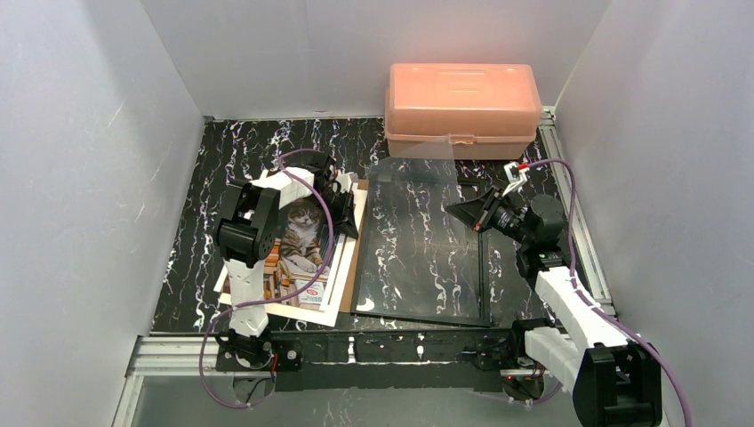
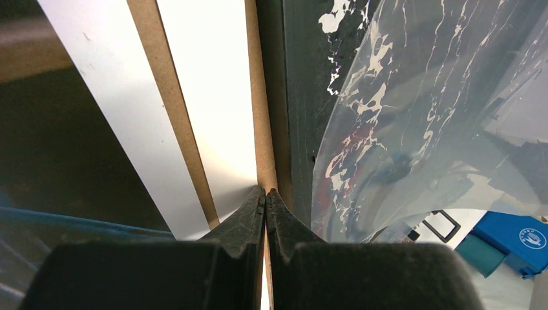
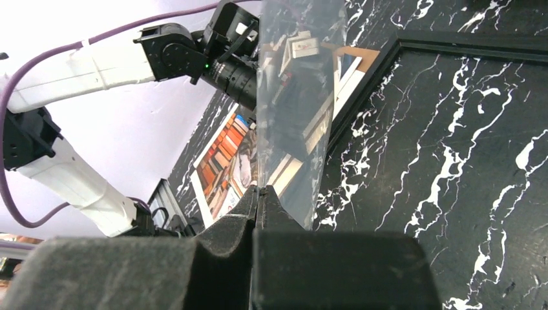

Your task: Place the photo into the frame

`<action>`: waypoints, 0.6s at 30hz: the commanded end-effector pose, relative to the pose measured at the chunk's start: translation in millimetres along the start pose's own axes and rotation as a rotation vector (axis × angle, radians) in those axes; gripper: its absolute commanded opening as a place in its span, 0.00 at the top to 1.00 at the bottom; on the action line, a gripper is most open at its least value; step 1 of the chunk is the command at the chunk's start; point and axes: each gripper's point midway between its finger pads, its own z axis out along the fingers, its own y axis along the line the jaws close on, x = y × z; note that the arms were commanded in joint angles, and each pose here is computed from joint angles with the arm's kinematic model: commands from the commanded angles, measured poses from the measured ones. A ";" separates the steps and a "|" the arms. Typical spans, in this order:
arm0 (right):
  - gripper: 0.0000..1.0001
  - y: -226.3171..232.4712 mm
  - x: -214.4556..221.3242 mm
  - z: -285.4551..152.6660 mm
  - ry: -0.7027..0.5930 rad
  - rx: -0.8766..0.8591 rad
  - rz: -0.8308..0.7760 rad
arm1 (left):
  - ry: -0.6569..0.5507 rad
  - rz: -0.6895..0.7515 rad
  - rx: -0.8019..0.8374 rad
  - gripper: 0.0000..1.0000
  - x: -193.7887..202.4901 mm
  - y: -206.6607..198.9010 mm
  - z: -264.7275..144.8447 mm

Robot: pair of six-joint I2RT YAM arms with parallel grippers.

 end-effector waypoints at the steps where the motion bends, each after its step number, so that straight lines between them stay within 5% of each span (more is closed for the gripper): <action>1: 0.99 20.1 -14.2 -1.5 -0.049 -0.074 -0.047 | 0.024 -0.001 -0.008 1.00 3.2 1.5 4.8; 18: 0.99 -23.0 -0.8 2.4 -0.021 0.092 -0.020 | 0.018 0.002 -0.002 1.00 2.0 -1.5 3.1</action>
